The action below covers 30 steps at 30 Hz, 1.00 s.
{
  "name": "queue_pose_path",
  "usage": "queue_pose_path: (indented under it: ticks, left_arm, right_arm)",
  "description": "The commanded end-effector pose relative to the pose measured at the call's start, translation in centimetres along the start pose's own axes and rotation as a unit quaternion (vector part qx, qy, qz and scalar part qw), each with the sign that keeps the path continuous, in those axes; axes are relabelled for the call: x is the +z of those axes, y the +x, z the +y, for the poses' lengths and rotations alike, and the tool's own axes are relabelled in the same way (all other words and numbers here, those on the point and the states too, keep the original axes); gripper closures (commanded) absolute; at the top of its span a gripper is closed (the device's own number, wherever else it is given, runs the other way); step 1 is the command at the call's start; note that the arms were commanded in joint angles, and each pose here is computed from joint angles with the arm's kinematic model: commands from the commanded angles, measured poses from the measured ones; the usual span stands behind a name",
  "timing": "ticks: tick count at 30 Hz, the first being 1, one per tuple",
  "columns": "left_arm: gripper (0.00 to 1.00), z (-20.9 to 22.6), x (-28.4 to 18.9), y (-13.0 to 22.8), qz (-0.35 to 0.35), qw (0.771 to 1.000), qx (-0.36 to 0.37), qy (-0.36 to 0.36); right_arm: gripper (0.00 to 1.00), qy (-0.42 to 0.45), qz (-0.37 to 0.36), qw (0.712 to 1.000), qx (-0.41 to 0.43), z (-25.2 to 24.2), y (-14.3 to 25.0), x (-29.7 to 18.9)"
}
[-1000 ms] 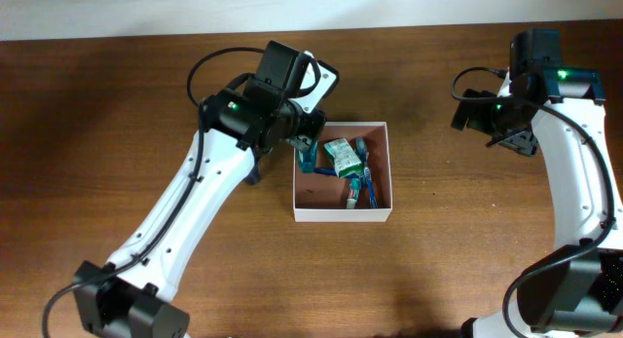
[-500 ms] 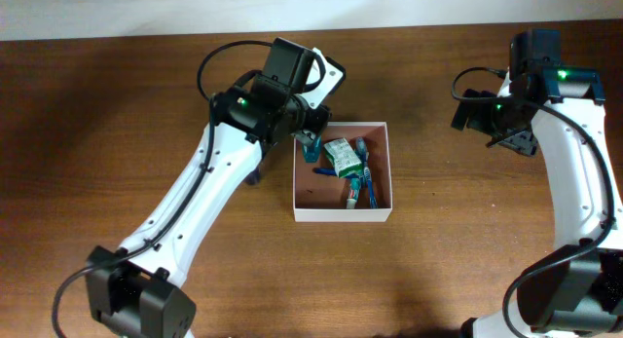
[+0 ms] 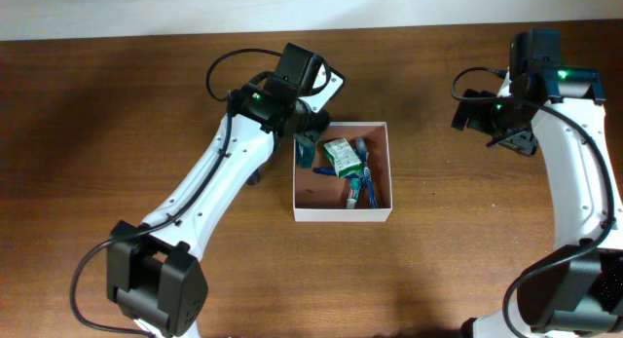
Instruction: Pack container
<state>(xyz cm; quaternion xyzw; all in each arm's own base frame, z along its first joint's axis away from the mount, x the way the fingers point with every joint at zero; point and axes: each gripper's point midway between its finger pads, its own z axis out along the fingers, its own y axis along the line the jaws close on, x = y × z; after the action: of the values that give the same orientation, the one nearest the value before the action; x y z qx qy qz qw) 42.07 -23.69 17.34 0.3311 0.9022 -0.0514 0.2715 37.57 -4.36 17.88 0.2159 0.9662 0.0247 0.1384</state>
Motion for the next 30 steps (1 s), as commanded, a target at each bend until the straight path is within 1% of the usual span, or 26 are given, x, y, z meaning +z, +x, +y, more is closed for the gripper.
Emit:
queue_pose_path:
  ticks: [1, 8, 14, 15, 16, 17, 19, 22, 25, 26, 28, 30]
  left_arm:
    - [0.83, 0.9, 0.5, -0.7, -0.006, 1.0, 0.008, -0.016]
    - [0.83, 1.7, 1.0, -0.4, 0.004, 0.999, 0.006, -0.036]
    - [0.81, 2.0, 1.0, -0.3, 0.005, 0.999, 0.003, -0.037]
    - [0.68, 2.1, 1.0, -0.2, 0.005, 0.999, 0.003, -0.037]
    - [0.6, 2.1, 1.0, -0.2, 0.006, 0.999, 0.002, -0.038]
    - [0.57, 2.2, 1.0, -0.2, 0.006, 0.999, 0.002, -0.038]
    - [0.56, 2.2, 1.0, -0.2, 0.006, 0.999, 0.002, -0.038]
    - [0.49, 2.2, 1.0, -0.1, 0.006, 0.999, 0.002, -0.038]
    - [0.48, 2.2, 1.0, -0.1, 0.007, 0.999, 0.001, -0.037]
    - [0.45, 2.2, 1.0, -0.1, 0.007, 0.999, 0.001, -0.038]
    - [0.42, 2.2, 1.0, -0.1, 0.007, 0.999, 0.001, -0.037]
    - [0.41, 2.2, 1.0, -0.1, 0.006, 0.999, 0.001, -0.037]
  right_arm:
    - [0.02, 0.004, -0.011, 1.0, 0.003, -0.3, -0.4, -0.6]
    - [0.02, 0.004, -0.011, 1.0, 0.003, -0.3, -0.4, -0.6]
    - [0.02, 0.004, -0.011, 1.0, 0.003, -0.3, -0.4, -0.6]
    - [0.02, 0.004, -0.011, 1.0, 0.003, -0.3, -0.4, -0.6]
    - [0.02, 0.004, -0.011, 1.0, 0.003, -0.3, -0.4, -0.6]
    - [0.01, 0.004, -0.011, 1.0, 0.003, -0.3, -0.4, -0.6]
    - [0.02, 0.004, -0.011, 1.0, 0.003, -0.3, -0.4, -0.6]
    - [0.02, 0.004, -0.011, 1.0, 0.003, -0.3, -0.4, -0.6]
    - [0.02, 0.004, -0.011, 1.0, 0.003, -0.3, -0.4, -0.6]
    - [0.02, 0.004, -0.011, 1.0, 0.003, -0.3, -0.4, -0.6]
    - [0.02, 0.004, -0.011, 1.0, 0.003, -0.3, -0.4, -0.6]
    - [0.02, 0.004, -0.011, 1.0, 0.003, -0.3, -0.4, -0.6]
